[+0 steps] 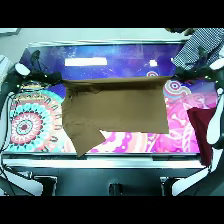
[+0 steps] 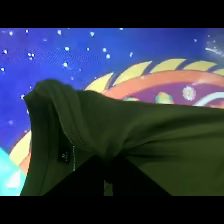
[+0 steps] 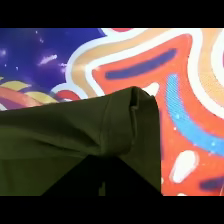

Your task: Fold the clothes and pants, and hang the long-sleeved shirts on hangers.

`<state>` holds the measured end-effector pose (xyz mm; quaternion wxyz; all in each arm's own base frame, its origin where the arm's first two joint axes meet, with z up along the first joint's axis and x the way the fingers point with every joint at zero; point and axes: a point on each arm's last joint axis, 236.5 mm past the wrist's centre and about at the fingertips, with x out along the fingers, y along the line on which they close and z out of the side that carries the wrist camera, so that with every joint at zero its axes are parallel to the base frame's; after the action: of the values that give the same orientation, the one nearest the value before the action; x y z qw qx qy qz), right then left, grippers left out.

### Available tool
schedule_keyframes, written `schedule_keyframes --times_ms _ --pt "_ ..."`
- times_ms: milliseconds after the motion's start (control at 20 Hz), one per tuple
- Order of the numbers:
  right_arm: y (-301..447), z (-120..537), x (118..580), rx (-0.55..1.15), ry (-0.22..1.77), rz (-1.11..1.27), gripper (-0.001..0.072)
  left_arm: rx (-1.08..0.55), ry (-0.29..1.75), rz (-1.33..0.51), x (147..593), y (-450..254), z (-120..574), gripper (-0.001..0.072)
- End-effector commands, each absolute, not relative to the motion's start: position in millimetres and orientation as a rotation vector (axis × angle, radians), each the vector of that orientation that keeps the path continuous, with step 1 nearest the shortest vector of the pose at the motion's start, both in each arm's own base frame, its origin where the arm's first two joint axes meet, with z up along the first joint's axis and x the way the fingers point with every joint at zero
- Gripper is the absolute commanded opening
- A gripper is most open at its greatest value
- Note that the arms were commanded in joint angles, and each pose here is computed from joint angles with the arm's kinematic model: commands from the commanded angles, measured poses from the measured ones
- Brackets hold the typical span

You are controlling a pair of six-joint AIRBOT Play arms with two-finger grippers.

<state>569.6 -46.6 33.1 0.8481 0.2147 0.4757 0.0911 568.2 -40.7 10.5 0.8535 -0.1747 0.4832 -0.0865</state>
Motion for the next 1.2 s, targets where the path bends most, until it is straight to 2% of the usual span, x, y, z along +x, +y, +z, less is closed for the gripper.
schedule_keyframes --times_ms 0,450,700,900,950,1000,1050,1100,1150 --pt "-43.8 -4.1 573.9 0.464 1.047 0.216 0.0031 -0.346 1.042 -0.185 574.8 -36.7 -22.4 0.0016" --pt "-23.7 -51.0 520.6 0.48 1.34 0.271 0.0032 -0.353 1.307 -0.26 516.3 -50.1 -46.4 0.0016" --pt "-20.1 -83.2 505.7 0.31 1.466 0.184 0.0032 -0.348 1.438 -0.305 490.8 -65.4 -66.8 0.0016" --pt "-17.0 -85.3 500.8 0.315 1.498 0.146 0.0046 -0.345 1.475 -0.314 484.3 -71.0 -74.1 0.0026" --pt "-15.3 -84.9 494.5 0.328 1.525 0.144 0.0142 -0.351 1.475 -0.304 484.6 -69.8 -73.2 0.0143" --pt "-13.1 -83.3 482.9 0.336 1.574 0.151 0.0277 -0.353 1.481 -0.305 483.5 -67.6 -70.9 0.0323" --pt "-13.3 -77.9 472.1 0.341 1.612 0.159 0.0338 -0.355 1.489 -0.307 481.7 -64.2 -66.6 0.0486" --pt "-12.7 -64.8 468.3 0.371 1.609 0.173 0.0376 -0.358 1.5 -0.31 478.4 -58.6 -59.1 0.0525" --pt "-15.5 -46.7 470.3 0.38 1.568 0.191 0.038 -0.363 1.513 -0.311 472.3 -51.3 -48.9 0.0525"
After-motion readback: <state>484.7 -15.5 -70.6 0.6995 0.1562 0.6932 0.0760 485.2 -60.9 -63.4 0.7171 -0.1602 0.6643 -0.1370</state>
